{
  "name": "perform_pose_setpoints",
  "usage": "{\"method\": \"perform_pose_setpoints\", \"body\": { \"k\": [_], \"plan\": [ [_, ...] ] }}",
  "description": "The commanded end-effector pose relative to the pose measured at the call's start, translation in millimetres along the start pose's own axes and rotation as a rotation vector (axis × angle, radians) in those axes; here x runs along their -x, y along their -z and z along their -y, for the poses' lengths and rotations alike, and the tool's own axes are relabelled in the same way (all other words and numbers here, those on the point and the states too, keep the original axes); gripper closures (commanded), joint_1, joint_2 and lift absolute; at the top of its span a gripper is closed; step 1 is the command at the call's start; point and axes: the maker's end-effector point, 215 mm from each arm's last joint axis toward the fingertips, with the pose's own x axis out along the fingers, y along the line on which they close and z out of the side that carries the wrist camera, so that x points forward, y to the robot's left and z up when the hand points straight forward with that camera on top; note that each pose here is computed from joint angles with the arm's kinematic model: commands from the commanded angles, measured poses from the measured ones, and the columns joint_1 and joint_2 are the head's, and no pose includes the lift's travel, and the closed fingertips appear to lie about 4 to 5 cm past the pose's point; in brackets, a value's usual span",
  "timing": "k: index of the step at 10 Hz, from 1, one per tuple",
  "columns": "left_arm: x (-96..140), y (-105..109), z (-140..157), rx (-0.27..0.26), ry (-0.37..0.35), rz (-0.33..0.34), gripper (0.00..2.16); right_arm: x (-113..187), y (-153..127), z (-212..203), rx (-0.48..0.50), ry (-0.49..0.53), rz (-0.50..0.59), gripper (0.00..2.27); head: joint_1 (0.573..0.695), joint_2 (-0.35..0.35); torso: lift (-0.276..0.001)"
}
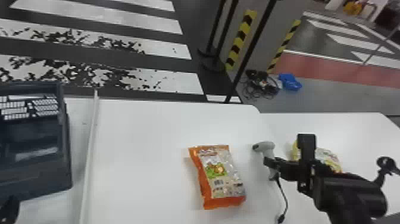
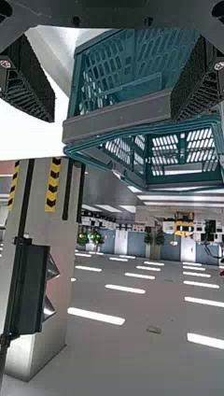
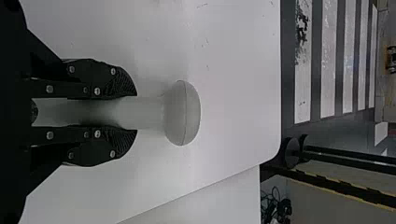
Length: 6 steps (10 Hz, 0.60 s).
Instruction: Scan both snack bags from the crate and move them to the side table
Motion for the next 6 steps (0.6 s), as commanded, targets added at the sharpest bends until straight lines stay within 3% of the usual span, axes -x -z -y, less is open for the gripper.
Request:
{"method": "perform_pose_setpoints", "body": {
  "k": [1, 4, 5, 6],
  "plan": [
    [0.0, -0.1, -0.1, 0.0, 0.0, 0.0, 0.08, -0.9, -1.9, -1.2, 0.0, 0.001, 0.011, 1.69, 0.695, -0.35, -0.099],
    [-0.1, -0.1, 0.4, 0.001, 0.001, 0.001, 0.08, 0.0, -2.1, 1.7, -0.002, 0.009, 0.013, 0.5, 0.695, -0.35, -0.099],
    [-0.1, -0.1, 0.4, 0.001, 0.001, 0.001, 0.08, 2.0, -5.1, 1.4, 0.003, 0.01, 0.02, 0.18, 0.695, -0.35, -0.099],
    [0.3, -0.2, 0.8, 0.001, 0.001, 0.001, 0.08, 6.7, -10.6, 4.3, 0.013, 0.026, 0.032, 0.07, 0.695, -0.35, -0.099]
  ]
}}
